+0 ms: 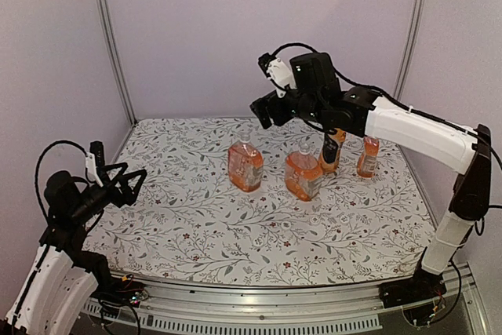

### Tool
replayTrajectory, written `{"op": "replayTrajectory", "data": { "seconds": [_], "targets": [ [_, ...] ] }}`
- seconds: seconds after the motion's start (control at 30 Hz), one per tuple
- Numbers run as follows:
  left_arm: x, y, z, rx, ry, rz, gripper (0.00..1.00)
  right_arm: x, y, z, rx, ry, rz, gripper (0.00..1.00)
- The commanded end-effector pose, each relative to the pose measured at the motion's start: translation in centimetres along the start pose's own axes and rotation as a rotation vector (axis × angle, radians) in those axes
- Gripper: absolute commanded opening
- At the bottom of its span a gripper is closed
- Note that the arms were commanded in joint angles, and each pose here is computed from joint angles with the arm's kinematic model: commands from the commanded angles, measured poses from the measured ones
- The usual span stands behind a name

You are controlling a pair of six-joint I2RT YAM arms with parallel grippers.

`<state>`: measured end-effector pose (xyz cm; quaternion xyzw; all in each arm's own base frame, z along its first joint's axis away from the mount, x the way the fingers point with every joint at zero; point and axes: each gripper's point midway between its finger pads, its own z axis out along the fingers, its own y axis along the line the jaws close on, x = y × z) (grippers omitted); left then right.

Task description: Unscrew the bottle caps

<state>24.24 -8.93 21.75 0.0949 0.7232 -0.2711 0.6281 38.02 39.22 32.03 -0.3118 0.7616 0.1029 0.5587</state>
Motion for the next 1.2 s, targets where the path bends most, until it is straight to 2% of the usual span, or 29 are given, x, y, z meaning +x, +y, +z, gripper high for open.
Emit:
{"op": "replayTrajectory", "data": {
  "seconds": [0.0,0.1,0.23,0.47,0.57,0.73,0.87,1.17],
  "targets": [
    [0.1,0.5,-0.2,-0.027,-0.001,0.002,1.00,2.9,-9.6,-6.0,0.309,0.132,0.072,0.99],
    [0.0,0.6,-0.2,-0.030,-0.003,0.005,0.99,6.7,-13.5,-9.6,0.439,0.228,0.116,0.99],
    [-0.1,1.1,-0.4,-0.055,-0.009,0.006,1.00,9.6,-17.7,-15.8,0.599,0.249,0.213,0.99],
    [0.1,2.3,-0.8,-0.114,0.000,0.000,0.99,16.4,-21.0,-21.9,0.733,0.282,0.370,0.99],
    [0.2,2.9,-0.9,-0.142,0.005,-0.004,0.99,19.3,-21.0,-23.1,0.769,0.295,0.413,0.99],
    [0.0,3.2,-1.2,-0.157,-0.007,-0.001,1.00,21.5,-21.1,-25.1,0.816,0.259,0.431,0.99],
    [-0.1,3.3,-1.3,-0.159,-0.009,-0.001,1.00,22.6,-22.7,-27.3,1.003,0.193,0.508,0.99],
    [-0.2,3.4,-1.4,-0.166,-0.015,-0.001,1.00,24.0,-22.3,-26.8,0.997,0.162,0.565,0.99]
  ]
}}
